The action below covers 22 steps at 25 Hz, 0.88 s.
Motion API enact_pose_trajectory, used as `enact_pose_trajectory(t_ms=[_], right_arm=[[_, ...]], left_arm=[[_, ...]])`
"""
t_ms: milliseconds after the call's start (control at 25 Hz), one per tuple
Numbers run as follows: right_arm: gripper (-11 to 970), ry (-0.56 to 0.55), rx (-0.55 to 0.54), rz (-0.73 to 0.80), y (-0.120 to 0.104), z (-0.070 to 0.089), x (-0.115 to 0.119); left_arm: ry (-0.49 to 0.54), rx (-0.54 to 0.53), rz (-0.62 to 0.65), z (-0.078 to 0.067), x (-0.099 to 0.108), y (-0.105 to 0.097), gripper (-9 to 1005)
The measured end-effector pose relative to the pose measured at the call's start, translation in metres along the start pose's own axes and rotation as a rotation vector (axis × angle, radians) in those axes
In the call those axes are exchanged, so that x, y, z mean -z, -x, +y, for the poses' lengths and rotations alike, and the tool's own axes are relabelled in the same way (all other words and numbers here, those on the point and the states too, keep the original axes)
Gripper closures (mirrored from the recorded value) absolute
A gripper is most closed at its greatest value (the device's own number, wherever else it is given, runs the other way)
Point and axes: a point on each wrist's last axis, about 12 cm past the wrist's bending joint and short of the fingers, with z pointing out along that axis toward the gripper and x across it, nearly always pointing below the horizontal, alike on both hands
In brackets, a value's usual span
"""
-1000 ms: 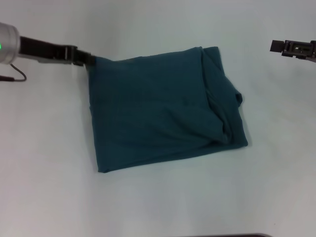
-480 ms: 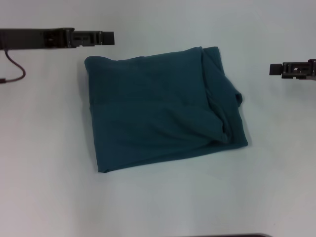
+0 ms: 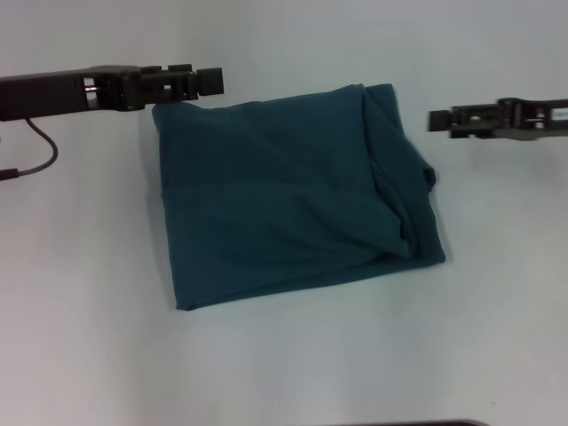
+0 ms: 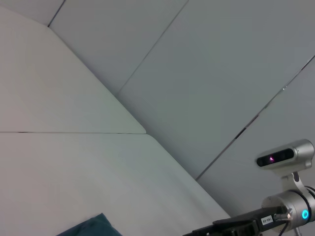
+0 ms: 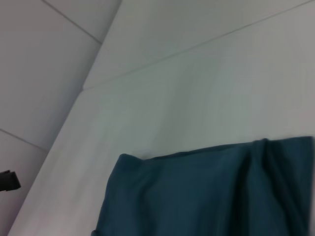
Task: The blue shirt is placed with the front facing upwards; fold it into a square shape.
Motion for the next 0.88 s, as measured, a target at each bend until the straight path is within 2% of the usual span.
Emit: enact_pose_trajectory(t_ms=[200, 480, 880], right_arm=[[202, -0.001, 0.006, 0.037, 0.004, 0.007, -0.029], [202, -0.018, -0.004, 0.066, 0.000, 0.012, -0.058], [202, -0.039, -0.025, 0.065, -0.007, 0.011, -0.074]], left_arm=[[0.004, 0.001, 0.004, 0.004, 0.000, -0.002, 158], [0.010, -0.012, 0.001, 0.007, 0.003, -0.003, 158], [0.059, -0.019, 0.023, 0.012, 0.004, -0.003, 159]])
